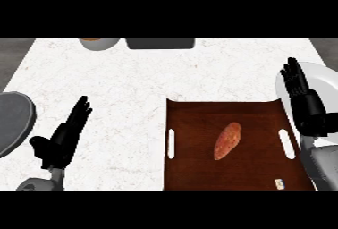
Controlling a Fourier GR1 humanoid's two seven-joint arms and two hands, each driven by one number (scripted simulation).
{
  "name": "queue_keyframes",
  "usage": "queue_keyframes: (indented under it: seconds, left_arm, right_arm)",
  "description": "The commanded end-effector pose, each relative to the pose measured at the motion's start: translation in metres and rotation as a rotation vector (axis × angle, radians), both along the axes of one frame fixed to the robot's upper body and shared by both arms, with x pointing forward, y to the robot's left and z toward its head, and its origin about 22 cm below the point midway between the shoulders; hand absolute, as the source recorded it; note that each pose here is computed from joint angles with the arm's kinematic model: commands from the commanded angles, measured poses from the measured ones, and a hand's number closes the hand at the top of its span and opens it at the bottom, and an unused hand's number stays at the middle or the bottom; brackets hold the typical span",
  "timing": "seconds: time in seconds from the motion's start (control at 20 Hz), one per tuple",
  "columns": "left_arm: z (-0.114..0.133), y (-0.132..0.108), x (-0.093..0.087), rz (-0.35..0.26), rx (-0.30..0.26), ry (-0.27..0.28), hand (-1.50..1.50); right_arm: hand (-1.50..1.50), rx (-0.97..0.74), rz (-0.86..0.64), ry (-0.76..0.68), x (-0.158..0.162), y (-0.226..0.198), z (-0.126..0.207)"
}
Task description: Pick the sweet potato from the tray and place it in the plate
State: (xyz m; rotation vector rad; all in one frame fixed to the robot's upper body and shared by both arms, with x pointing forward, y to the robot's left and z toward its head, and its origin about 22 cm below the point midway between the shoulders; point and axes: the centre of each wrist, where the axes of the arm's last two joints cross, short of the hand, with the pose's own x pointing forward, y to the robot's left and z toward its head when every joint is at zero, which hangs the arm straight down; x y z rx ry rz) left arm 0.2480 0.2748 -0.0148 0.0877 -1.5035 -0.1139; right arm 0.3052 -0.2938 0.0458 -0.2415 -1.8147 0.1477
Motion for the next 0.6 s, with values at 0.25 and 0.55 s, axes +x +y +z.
queue_keyframes:
  seconds: [0.25,0.55]
  left_arm:
    - [0.004,0.010,0.003,0.227,0.093,0.136,0.00]
    - [-0.015,-0.006,-0.006,0.201,0.044,0.198,0.00]
  right_arm:
    - [1.50,0.389,0.117,0.102,-0.019,0.057,0.020]
    - [1.50,-0.351,-0.287,0.040,-0.065,0.023,-0.041]
